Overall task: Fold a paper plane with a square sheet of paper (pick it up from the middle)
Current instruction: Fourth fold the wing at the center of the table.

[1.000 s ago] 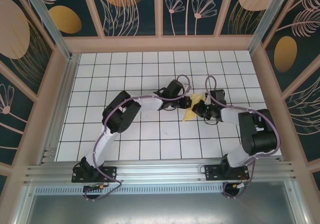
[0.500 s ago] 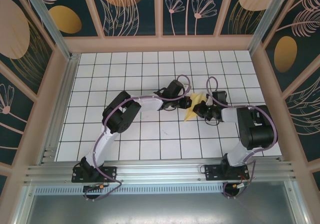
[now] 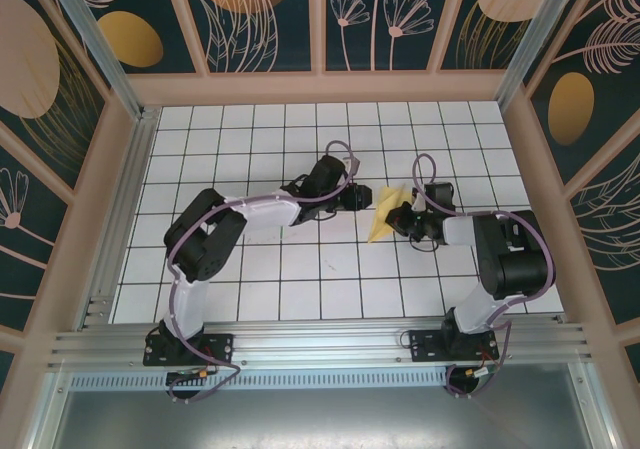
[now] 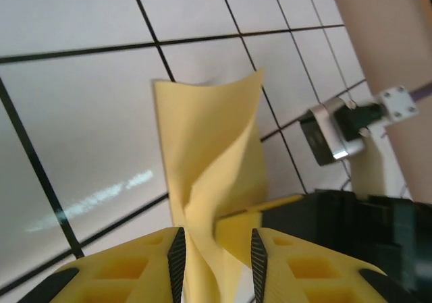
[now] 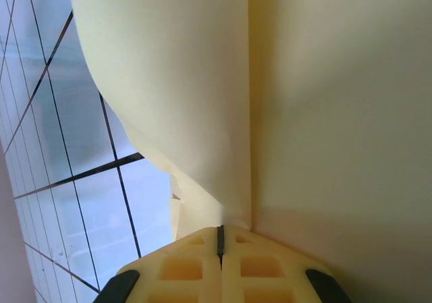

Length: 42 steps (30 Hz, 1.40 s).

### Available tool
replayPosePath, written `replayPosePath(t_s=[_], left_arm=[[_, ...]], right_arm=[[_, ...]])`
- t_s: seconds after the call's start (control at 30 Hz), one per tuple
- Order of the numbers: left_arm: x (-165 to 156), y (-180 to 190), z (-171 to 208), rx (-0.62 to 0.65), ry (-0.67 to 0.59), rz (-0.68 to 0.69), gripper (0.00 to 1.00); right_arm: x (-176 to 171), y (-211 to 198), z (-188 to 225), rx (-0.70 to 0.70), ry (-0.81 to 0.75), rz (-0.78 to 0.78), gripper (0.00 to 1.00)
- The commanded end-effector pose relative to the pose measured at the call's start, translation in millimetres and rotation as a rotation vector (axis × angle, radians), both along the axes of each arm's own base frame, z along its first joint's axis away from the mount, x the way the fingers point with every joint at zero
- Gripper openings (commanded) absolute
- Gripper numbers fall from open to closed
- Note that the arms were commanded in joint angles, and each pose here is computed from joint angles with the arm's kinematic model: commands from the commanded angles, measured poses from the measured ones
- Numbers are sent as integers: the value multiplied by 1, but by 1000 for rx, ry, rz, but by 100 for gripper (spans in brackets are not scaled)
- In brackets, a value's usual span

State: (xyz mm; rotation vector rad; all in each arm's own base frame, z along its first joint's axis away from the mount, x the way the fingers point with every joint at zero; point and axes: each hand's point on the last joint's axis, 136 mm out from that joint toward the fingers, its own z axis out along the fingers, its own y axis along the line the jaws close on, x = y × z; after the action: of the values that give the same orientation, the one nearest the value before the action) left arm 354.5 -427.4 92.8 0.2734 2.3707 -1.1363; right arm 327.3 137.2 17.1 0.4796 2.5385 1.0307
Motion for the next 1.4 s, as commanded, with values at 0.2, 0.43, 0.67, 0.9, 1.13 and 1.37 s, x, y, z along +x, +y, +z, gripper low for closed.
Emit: replayPosePath(t_s=[0.2, 0.43, 0.67, 0.9, 1.13, 1.37], left_arm=[[-48, -13, -29, -69, 138, -113, 35], [-55, -19, -55, -16, 168, -137, 31], [-57, -25, -64, -13, 177, -157, 31], [-58, -28, -61, -27, 174, -170, 27], [-62, -27, -70, 7, 189, -190, 25], [-62, -15, -88, 92, 205, -161, 13]], right_arm=[[-12, -4, -17, -10, 78, -4, 4], [-9, -2, -15, 5, 78, -8, 4], [-9, -2, -15, 6, 79, -8, 4], [-9, -2, -17, 6, 85, -9, 4], [-8, -2, -15, 10, 83, -12, 4], [0, 0, -1, 50, 58, -24, 4]])
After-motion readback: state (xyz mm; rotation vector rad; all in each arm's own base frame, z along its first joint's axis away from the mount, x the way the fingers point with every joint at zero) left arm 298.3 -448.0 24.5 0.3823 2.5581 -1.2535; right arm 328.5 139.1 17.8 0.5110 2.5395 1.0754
